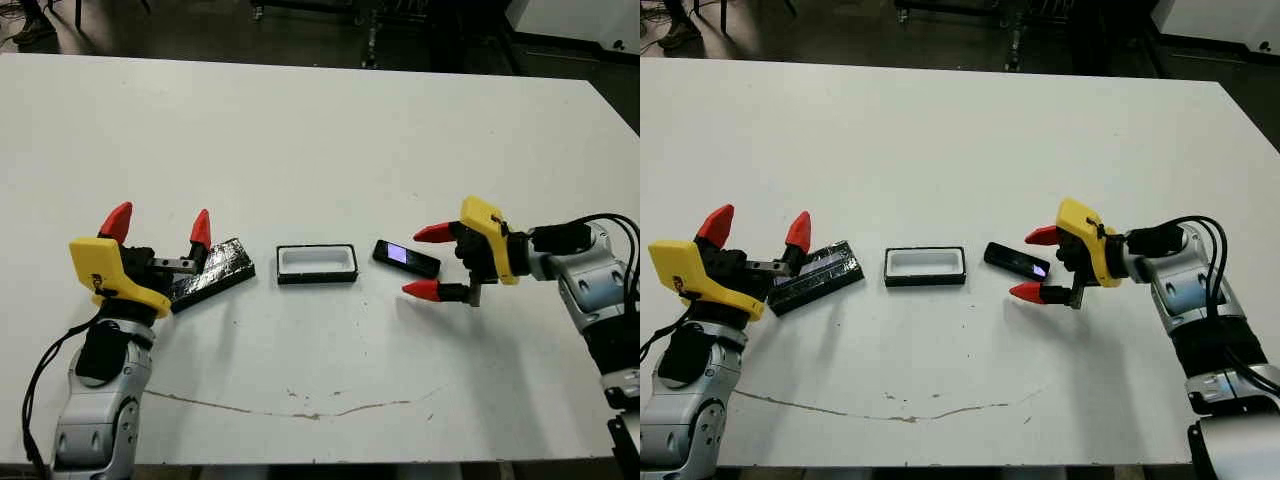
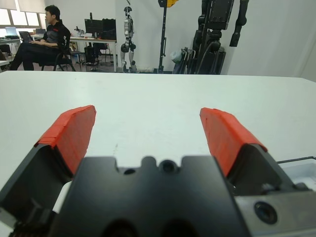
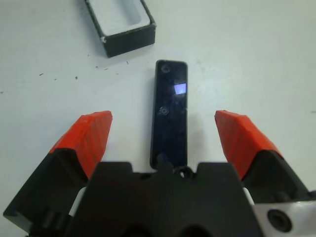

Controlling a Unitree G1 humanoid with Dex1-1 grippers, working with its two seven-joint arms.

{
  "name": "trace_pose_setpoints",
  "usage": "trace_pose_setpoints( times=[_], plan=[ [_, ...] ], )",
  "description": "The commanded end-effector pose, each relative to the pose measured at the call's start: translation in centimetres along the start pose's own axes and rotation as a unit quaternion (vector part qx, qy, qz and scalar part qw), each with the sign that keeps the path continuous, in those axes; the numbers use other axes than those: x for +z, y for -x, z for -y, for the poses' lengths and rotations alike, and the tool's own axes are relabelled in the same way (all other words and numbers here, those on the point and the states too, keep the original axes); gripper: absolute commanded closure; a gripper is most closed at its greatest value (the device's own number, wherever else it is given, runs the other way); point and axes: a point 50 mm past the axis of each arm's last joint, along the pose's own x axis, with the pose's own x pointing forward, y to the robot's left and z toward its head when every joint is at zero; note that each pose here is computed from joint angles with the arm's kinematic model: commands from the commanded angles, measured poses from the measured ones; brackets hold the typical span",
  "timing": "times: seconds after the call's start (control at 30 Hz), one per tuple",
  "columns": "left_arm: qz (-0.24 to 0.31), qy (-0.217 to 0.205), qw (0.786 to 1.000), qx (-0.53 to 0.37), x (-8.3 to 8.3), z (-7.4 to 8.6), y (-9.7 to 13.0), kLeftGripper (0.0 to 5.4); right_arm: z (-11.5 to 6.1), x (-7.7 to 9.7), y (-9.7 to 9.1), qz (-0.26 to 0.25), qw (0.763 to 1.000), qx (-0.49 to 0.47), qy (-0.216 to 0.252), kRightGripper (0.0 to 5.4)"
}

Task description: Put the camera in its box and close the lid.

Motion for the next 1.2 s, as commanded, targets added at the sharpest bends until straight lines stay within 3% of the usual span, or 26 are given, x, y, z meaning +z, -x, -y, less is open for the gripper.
trace_pose_setpoints(
  times=[0.03, 0.33, 0.4, 0.7, 1.13, 1.2],
  plan=[
    [-0.008, -0.005, 1.0, 0.004, -0.3, -0.2, 0.2, 0.02, -0.2, -0.4, 0.0, -0.002, 1.0, -0.009, -0.002, 0.0],
    [-0.009, -0.004, 1.0, 0.004, -0.3, -0.2, 0.2, 0.02, -0.2, -0.7, -0.2, -0.005, 1.0, -0.015, -0.014, 0.0],
    [-0.01, -0.004, 1.0, 0.004, -0.3, -0.2, 0.3, 0.0, -0.3, -0.8, -0.3, -0.003, 1.0, -0.018, -0.014, 0.2],
    [-0.012, -0.012, 1.0, 0.009, -0.3, -0.3, 0.3, 0.0, -0.5, -0.9, -0.6, -0.005, 1.0, -0.03, 0.0, 1.65],
    [-0.007, -0.01, 1.0, 0.023, -0.3, -0.4, 0.2, 0.0, -0.8, -2.4, -1.4, -0.007, 1.0, -0.004, -0.018, 3.74],
    [-0.007, -0.014, 1.0, 0.025, -0.3, -0.4, 0.2, 0.0, -0.8, -2.7, -1.5, -0.003, 1.0, 0.001, -0.021, 3.74]
  ],
)
